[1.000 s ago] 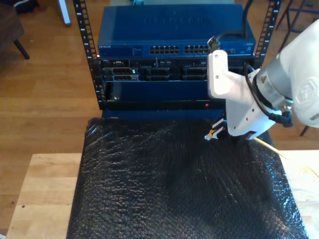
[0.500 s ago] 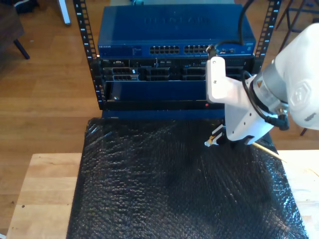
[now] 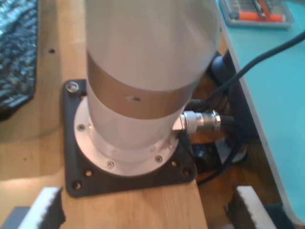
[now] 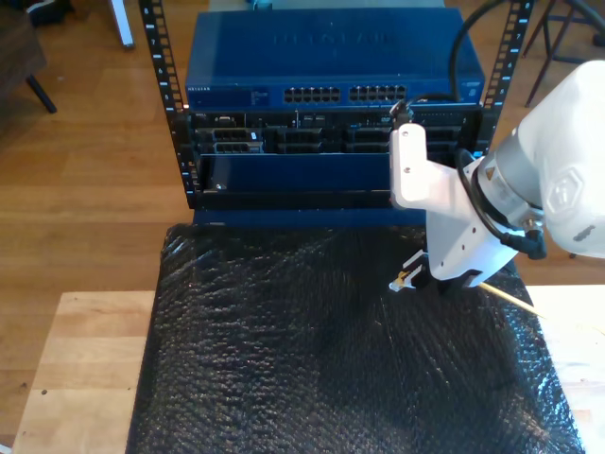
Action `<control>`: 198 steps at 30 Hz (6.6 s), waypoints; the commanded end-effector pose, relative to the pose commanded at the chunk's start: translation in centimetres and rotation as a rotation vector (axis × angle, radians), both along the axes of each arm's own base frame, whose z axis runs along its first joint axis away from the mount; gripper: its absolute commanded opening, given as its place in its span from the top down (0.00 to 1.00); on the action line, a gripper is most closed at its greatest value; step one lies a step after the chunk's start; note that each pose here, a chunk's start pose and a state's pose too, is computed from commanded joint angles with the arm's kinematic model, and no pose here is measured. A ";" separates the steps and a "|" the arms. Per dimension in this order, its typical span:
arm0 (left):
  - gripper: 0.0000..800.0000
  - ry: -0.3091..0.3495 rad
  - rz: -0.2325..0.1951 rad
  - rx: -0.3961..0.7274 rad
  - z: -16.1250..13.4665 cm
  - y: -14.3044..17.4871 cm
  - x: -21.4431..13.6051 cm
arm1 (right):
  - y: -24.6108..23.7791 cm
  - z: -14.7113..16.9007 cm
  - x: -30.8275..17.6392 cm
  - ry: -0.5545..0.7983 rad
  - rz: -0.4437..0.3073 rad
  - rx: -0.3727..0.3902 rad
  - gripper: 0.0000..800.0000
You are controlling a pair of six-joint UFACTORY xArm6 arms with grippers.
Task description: Grab the cable and plug it in
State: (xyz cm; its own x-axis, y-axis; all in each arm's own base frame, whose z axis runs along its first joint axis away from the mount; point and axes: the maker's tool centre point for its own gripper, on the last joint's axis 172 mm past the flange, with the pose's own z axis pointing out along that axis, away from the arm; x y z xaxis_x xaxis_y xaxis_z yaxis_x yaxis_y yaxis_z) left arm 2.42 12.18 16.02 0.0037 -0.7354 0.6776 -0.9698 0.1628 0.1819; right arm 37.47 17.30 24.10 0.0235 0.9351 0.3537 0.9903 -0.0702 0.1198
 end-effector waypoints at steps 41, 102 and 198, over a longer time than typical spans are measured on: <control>0.00 -0.119 -0.038 0.099 -5.9 -0.8 -0.9 | 0.0 -1.3 -0.1 0.020 -0.001 -0.008 1.00; 0.00 -0.206 -0.051 0.251 -12.7 -0.7 -1.3 | -0.7 -0.6 8.6 -0.488 -0.074 -0.052 1.00; 0.00 -0.206 -0.052 0.251 -12.7 -0.7 -1.3 | -5.6 -4.1 13.4 -0.851 -0.147 -0.155 1.00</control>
State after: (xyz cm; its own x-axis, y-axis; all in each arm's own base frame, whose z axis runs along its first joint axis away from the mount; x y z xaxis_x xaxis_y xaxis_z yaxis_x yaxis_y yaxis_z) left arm 1.17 11.50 3.33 -0.1567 -0.8750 0.4581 -0.9819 0.1881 0.0233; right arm 50.84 11.68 19.99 -0.0667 0.9823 0.1751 0.5423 -0.1117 0.8327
